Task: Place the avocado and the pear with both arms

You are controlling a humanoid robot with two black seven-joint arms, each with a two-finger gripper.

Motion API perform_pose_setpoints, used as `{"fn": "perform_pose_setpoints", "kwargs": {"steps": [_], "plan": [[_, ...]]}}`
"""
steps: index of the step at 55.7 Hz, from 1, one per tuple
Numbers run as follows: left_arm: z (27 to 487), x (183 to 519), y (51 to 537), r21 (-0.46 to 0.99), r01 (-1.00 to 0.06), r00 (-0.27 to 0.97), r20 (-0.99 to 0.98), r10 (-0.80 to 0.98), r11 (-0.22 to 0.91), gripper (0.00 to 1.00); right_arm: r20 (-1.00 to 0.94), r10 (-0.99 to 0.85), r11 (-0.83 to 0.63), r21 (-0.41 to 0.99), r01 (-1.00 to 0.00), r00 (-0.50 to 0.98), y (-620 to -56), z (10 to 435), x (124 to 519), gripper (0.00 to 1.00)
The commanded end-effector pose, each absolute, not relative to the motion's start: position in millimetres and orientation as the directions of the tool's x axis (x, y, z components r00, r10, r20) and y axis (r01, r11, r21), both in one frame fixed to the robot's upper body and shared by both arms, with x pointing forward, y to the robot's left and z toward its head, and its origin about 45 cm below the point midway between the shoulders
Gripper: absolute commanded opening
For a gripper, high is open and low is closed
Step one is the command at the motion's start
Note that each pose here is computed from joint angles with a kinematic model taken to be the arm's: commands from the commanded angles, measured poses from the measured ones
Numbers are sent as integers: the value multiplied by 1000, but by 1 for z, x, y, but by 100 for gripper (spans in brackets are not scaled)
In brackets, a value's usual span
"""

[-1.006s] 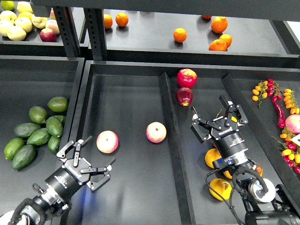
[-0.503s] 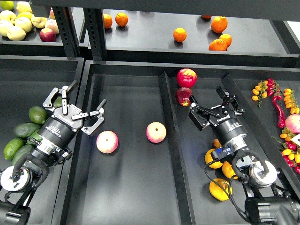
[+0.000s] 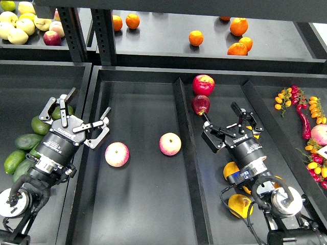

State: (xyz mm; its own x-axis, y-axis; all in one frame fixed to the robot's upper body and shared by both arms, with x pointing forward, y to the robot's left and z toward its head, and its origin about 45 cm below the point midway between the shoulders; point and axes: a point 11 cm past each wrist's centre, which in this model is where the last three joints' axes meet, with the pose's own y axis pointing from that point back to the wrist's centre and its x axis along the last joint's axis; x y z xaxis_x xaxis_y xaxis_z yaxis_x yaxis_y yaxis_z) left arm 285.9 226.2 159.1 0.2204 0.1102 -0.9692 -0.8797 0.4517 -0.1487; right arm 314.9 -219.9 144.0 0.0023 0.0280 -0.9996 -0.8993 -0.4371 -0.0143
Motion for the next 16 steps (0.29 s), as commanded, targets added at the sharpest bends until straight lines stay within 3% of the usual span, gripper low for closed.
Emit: {"fn": "perform_pose_setpoints", "kwargs": {"steps": [1,16], "plan": [[156,281,226,-140,-880,210,-972,109,454,99,-1000,30,-437,-17,-899,4,-220,144,312,100],[155,280,225,-137,-878,208,-972,109,459,99,-1000,31,-438,-14,-899,1,-220,143,309,100]]}}
